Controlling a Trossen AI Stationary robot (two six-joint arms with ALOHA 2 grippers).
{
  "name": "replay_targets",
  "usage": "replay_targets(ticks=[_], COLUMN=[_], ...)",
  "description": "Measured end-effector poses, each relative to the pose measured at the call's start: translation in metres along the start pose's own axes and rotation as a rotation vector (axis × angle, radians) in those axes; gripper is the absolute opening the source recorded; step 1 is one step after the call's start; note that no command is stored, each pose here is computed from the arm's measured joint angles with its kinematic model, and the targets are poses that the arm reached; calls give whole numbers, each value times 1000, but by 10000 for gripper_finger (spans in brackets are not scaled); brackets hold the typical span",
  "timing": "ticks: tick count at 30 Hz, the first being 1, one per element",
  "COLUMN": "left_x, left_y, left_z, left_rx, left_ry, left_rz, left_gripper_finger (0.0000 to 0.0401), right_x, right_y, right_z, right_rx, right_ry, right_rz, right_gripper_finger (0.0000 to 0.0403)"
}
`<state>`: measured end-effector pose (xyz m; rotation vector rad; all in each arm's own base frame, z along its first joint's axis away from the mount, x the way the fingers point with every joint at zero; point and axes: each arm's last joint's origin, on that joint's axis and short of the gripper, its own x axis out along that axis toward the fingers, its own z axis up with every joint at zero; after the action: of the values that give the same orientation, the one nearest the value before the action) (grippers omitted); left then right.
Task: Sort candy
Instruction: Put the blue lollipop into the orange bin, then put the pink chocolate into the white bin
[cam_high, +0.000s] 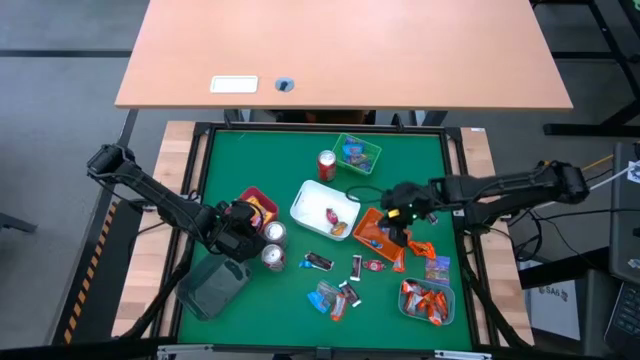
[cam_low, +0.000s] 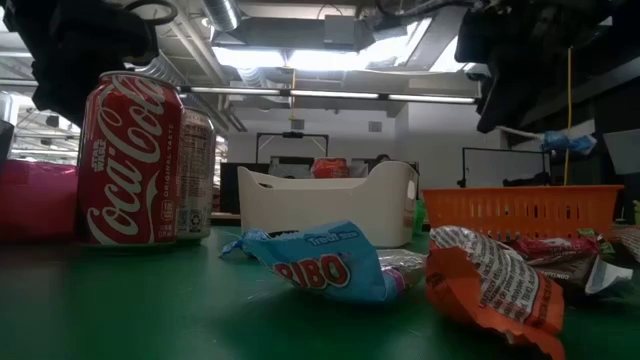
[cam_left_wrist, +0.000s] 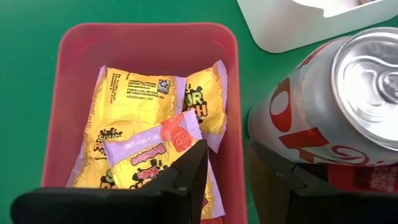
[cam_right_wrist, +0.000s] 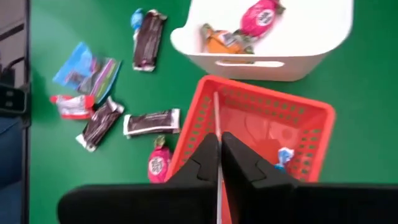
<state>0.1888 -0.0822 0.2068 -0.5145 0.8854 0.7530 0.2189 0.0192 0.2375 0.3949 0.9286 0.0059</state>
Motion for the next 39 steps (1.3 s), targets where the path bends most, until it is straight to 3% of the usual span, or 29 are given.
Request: replay_targets(ticks=[8, 19, 26, 31, 39], left_x=[0, -3, -13, -16, -35], left_y=[-1, -21, -43, -47, -65], left_z=[2, 13, 25, 29, 46], left_rx=[-3, 184, 279, 324, 205], left_ry=[-71, -268, -440, -492, -654], left_rz=[2, -117, -248, -260, -461], left_gripper_finger=[99, 99, 99, 99, 99], right_x=[1, 1, 1, 1, 1], right_y=[7, 6, 6, 6, 6], right_z=[-3, -3, -2, -2, -2], right_rx=[-28, -29, -28, -28, -28], right_ry=[9, -5, -8, -8, -8], right_rz=[20, -13, -21, -21, -21], right_gripper_finger=[43, 127, 133, 133, 134])
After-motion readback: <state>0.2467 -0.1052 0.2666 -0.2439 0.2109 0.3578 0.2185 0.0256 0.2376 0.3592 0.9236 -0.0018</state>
